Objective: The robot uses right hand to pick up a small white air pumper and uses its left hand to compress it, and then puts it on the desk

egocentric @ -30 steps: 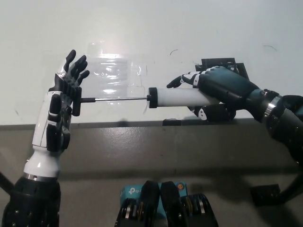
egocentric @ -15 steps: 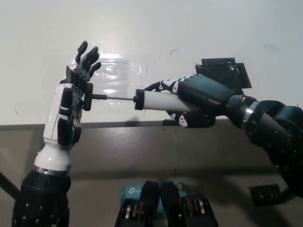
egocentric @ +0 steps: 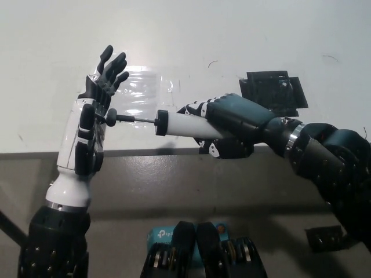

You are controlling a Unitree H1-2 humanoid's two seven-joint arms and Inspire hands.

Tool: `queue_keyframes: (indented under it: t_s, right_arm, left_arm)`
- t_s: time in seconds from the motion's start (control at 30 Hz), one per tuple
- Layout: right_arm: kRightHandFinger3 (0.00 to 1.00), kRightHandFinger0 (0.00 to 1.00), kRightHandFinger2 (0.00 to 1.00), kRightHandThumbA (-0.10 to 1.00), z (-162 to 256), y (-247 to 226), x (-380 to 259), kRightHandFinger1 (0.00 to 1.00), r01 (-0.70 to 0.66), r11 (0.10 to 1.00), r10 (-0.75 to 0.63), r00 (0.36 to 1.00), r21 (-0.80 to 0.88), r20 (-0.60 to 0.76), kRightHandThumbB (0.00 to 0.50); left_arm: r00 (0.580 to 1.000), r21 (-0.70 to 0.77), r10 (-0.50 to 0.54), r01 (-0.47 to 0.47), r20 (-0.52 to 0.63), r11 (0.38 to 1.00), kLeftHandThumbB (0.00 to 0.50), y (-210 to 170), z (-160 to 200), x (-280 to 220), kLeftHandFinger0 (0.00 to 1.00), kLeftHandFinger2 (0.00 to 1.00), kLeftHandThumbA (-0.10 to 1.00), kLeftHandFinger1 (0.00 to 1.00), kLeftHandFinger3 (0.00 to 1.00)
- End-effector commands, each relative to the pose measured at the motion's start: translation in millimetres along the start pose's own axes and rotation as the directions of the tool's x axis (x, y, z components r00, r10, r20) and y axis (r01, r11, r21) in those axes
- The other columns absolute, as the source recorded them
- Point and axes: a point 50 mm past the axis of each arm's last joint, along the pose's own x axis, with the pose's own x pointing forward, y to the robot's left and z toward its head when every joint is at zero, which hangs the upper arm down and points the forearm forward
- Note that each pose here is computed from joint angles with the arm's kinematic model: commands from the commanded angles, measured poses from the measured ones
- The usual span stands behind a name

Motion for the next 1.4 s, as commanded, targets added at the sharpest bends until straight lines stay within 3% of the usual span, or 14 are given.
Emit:
queue_keyframes:
  t_s: [0.0, 0.27, 0.47, 0.63, 0.83, 0.93, 1.03, 1.1, 1.17, 1.33, 1.37]
  right_arm:
    - [0.75, 0.00, 0.79, -0.10, 20.6, -27.6, 9.2, 0.43, 0.036, 0.997, -0.033, 0.998, -0.061, 0.050, 0.149]
    - [0.76, 0.00, 0.79, -0.10, 25.7, -31.7, 13.2, 0.43, 0.027, 0.996, -0.024, 0.999, -0.088, 0.032, 0.156]
    - [0.84, 0.01, 0.82, -0.10, 31.0, -34.7, 22.6, 0.48, 0.024, 0.996, -0.020, 0.999, -0.082, 0.048, 0.151]
    - [0.69, 0.00, 0.78, -0.10, 34.3, -36.5, 28.7, 0.43, 0.015, 0.998, -0.010, 0.996, -0.063, 0.083, 0.162]
    - [0.67, 0.00, 0.77, -0.10, 38.9, -39.6, 33.3, 0.44, 0.017, 0.996, -0.010, 0.997, -0.084, 0.077, 0.136]
    - [0.60, 0.00, 0.69, -0.10, 38.4, -40.2, 33.2, 0.40, 0.020, 0.996, -0.013, 0.997, -0.085, 0.080, 0.148]
    - [0.58, 0.00, 0.69, -0.10, 31.6, -39.7, 29.3, 0.36, 0.041, 0.996, -0.033, 0.994, -0.083, 0.100, 0.165]
    - [0.64, 0.00, 0.76, -0.10, 28.0, -40.5, 26.0, 0.40, 0.038, 0.996, -0.032, 0.997, -0.083, 0.073, 0.155]
    - [0.78, 0.00, 0.83, -0.10, 24.8, -43.2, 18.9, 0.47, 0.035, 0.993, -0.035, 0.999, -0.109, 0.011, 0.148]
    - [0.94, 0.00, 0.83, -0.10, 9.3, -52.9, 5.9, 0.51, 0.045, 0.991, -0.048, 0.998, -0.127, -0.027, 0.136]
    - [0.93, 0.00, 0.80, -0.10, -0.8, -57.6, 1.7, 0.50, 0.050, 0.990, -0.055, 0.998, -0.129, -0.037, 0.135]
  left_arm:
    - [0.998, -0.005, -0.003, 0.003, 0.069, 1.000, 0.251, -6.5, 14.3, 11.4, 1.00, 1.00, 1.00, 1.00, 1.00]
    - [0.997, -0.009, 0.003, -0.002, 0.074, 1.000, 0.251, -9.3, 17.2, 12.5, 1.00, 1.00, 1.00, 1.00, 1.00]
    - [0.996, -0.056, 0.002, 0.002, 0.084, 0.998, 0.230, -16.0, 20.8, 17.6, 1.00, 1.00, 1.00, 1.00, 1.00]
    - [0.996, -0.076, -0.004, 0.011, 0.093, 0.997, 0.220, -22.7, 23.9, 21.9, 1.00, 1.00, 1.00, 1.00, 1.00]
    - [0.996, -0.110, -0.022, 0.032, 0.091, 0.993, 0.233, -33.4, 25.7, 26.4, 1.00, 1.00, 1.00, 1.00, 1.00]
    - [0.995, -0.108, -0.031, 0.041, 0.091, 0.993, 0.229, -36.3, 24.2, 28.4, 1.00, 1.00, 1.00, 1.00, 1.00]
    - [0.996, -0.104, -0.031, 0.040, 0.087, 0.994, 0.232, -32.5, 23.5, 26.9, 1.00, 1.00, 1.00, 1.00, 1.00]
    - [0.996, -0.083, -0.019, 0.027, 0.093, 0.996, 0.221, -26.9, 23.6, 25.4, 1.00, 1.00, 1.00, 1.00, 1.00]
    - [0.995, -0.057, 0.000, 0.005, 0.095, 0.998, 0.221, -18.8, 23.2, 24.2, 1.00, 1.00, 1.00, 1.00, 1.00]
    - [0.996, -0.013, 0.034, -0.033, 0.087, 0.999, 0.217, 7.9, 22.0, 18.2, 1.00, 1.00, 1.00, 1.00, 1.00]
    - [0.995, -0.008, 0.047, -0.046, 0.086, 0.999, 0.226, 16.0, 22.1, 16.9, 1.00, 1.00, 1.00, 1.00, 1.00]
